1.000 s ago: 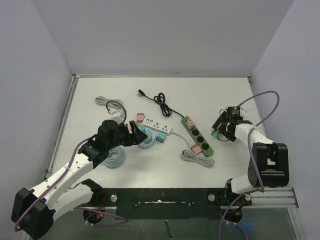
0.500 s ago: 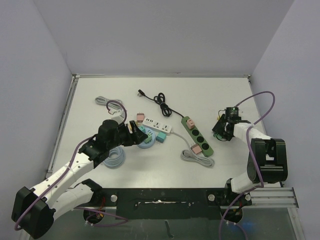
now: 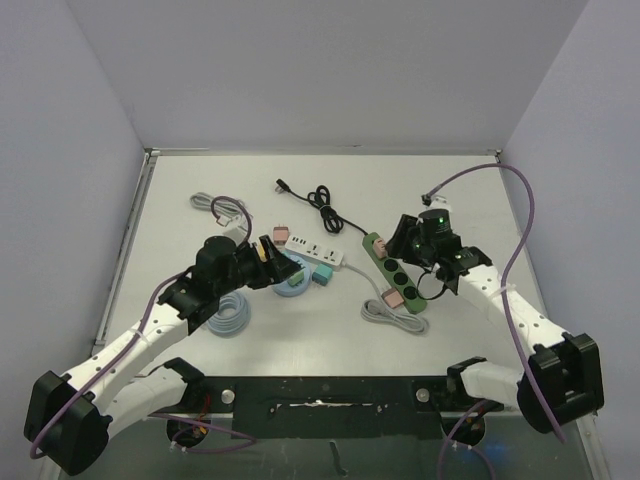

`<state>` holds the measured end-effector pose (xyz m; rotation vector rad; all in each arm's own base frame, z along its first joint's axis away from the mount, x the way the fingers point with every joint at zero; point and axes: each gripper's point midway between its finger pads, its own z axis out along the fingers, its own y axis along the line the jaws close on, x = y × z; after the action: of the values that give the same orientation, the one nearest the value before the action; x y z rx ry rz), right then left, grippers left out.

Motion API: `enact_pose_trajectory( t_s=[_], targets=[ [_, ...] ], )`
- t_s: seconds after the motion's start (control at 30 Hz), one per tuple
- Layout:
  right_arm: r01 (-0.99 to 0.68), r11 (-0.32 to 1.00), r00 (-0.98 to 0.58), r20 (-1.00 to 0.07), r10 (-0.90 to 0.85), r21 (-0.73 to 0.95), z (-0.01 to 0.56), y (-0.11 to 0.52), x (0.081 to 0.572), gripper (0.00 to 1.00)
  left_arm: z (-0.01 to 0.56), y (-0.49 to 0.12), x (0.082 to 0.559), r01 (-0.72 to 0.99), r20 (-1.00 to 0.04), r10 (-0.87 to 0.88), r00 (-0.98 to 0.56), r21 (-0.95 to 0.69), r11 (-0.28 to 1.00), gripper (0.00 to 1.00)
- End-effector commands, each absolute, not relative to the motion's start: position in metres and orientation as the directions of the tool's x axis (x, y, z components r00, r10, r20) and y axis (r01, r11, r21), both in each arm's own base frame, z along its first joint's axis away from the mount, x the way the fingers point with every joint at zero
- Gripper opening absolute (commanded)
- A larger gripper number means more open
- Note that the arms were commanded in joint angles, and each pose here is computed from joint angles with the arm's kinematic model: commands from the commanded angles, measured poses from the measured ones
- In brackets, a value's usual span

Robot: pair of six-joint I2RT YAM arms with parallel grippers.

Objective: Insert the plug

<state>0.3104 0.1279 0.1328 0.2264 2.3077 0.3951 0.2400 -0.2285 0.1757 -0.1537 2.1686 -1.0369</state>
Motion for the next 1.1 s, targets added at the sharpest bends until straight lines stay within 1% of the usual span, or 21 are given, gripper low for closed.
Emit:
enact_pose_trajectory(
  t_s=[0.0,0.17,0.27,0.37,0.47,0.53,0.67,0.77,0.9,1.03,1.07],
  targets=[
    [-0.288,0.865,-0.563,-0.804,0.193,0.41,0.198,0.201,0.3,0.45,0.251,-0.246,0.256,0.31,-0.566,-0.51,-0.648,-0.807,0.502,0.67],
    [-0.566,0.759,-0.437,-0.898,0.055,0.322,0.22,0.26,0.268,0.45,0.269,-0.249,0.259,0.316,-0.506,-0.587,-0.632,-0.86,0.401,0.67],
    [-0.689,0.677,-0.364,-0.931,-0.015,0.258,0.227,0.284,0.251,0.45,0.263,-0.252,0.26,0.306,-0.488,-0.591,-0.643,-0.87,0.387,0.67],
    [-0.764,0.613,-0.308,-0.949,-0.072,0.201,0.23,0.301,0.241,0.45,0.251,-0.259,0.256,0.304,-0.483,-0.546,-0.685,-0.87,0.388,0.67],
    [-0.795,0.585,-0.274,-0.955,-0.109,0.162,0.23,0.31,0.238,0.46,0.24,-0.268,0.247,0.306,-0.464,-0.483,-0.743,-0.876,0.373,0.67],
    [-0.81,0.568,-0.262,-0.957,-0.124,0.148,0.23,0.315,0.238,0.47,0.234,-0.273,0.241,0.285,-0.433,-0.454,-0.779,-0.889,0.359,0.67],
    [-0.824,0.547,-0.271,-0.95,-0.153,0.147,0.224,0.324,0.24,0.48,0.23,-0.281,0.23,0.271,-0.382,-0.405,-0.831,-0.913,0.306,0.65],
    [-0.82,0.549,-0.289,-0.944,-0.159,0.159,0.221,0.329,0.243,0.48,0.218,-0.282,0.226,0.23,-0.346,-0.386,-0.855,-0.921,0.315,0.62],
    [-0.817,0.552,-0.294,-0.944,-0.149,0.168,0.222,0.332,0.247,0.48,0.194,-0.279,0.221,0.169,-0.303,-0.364,-0.88,-0.919,0.356,0.53],
    [-0.826,0.534,-0.298,-0.944,-0.14,0.182,0.223,0.337,0.244,0.48,0.191,-0.281,0.218,0.172,-0.296,-0.348,-0.89,-0.923,0.345,0.4],
    [-0.829,0.528,-0.3,-0.944,-0.138,0.186,0.222,0.337,0.243,0.48,0.192,-0.282,0.218,0.177,-0.298,-0.345,-0.89,-0.923,0.341,0.39]
  ],
)
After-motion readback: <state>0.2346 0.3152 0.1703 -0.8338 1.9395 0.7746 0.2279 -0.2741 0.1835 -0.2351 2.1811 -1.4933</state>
